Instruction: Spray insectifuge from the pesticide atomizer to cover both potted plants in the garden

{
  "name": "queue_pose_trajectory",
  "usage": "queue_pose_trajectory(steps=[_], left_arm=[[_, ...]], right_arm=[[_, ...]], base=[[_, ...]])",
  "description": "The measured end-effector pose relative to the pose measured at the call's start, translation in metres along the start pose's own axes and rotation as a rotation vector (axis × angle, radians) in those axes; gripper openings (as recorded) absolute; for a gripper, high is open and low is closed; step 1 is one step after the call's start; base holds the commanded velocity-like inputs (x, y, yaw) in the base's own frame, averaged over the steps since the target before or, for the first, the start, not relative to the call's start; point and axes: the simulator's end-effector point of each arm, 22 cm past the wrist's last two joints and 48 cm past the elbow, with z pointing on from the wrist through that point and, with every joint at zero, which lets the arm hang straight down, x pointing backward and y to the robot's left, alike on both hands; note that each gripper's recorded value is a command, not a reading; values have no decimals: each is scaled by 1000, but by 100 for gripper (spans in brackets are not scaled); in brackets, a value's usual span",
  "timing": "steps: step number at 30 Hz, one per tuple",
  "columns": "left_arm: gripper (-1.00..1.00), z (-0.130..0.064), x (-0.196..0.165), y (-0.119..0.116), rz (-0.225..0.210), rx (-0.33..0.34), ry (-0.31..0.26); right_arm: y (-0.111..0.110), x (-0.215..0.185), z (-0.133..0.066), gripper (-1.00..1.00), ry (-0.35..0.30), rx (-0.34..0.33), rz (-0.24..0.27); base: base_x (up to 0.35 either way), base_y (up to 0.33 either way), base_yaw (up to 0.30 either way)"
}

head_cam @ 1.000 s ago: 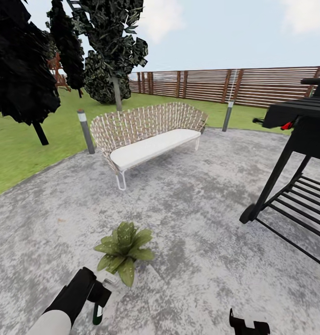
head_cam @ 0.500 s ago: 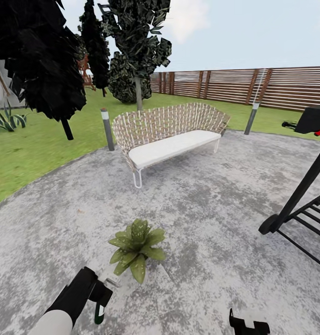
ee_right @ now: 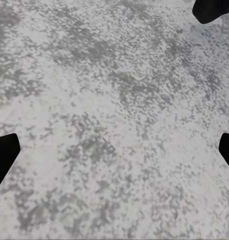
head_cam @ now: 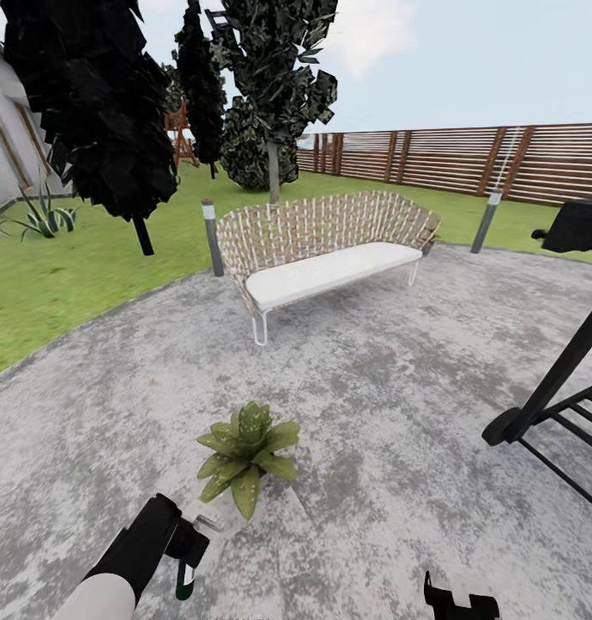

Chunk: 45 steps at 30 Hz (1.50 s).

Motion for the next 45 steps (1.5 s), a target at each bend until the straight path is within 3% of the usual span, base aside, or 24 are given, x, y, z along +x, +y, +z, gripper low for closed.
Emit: queue_pose_trajectory(steps=[9,12,14,21,27,30,34,36,39,41,45], left_arm=[[-100,1,-1,-4,3,6,3],[-100,-2,-13,-22,-8,29,9],[-100,-9,-27,-30,-27,37,24],[-100,-42,-83,-13,-59,15,-9],[-100,-54,-85,-11,-102,53,34],[-100,-54,-81,-7,-101,61,42],[-100,-52,-74,-3,-52,34,65],[-100,-52,-70,4,-47,24,70],[-100,-54,-74,-4,-49,62,65],[-100,-58,-80,-15,-25,94,63],[-100,-64,-85,-6,-4,78,65]], right_arm=[[0,0,0,100,0,0,0],[0,0,0,100,0,0,0],[0,0,0,100,0,0,0],[-1,0,0,100,0,1,1],[-1,0,0,100,0,2,0],[-1,0,0,100,0,2,0],[-1,0,0,100,0,2,0],[-1,0,0,100,0,2,0],[-2,0,0,100,0,2,0],[-2,0,0,100,0,3,0],[-3,0,1,100,0,4,0]], base=[[0,-2,253],[0,0,45],[0,0,11],[0,0,1],[0,0,0],[0,0,0],[0,0,0],[0,0,0],[0,0,0],[0,0,0],[0,0,0]])
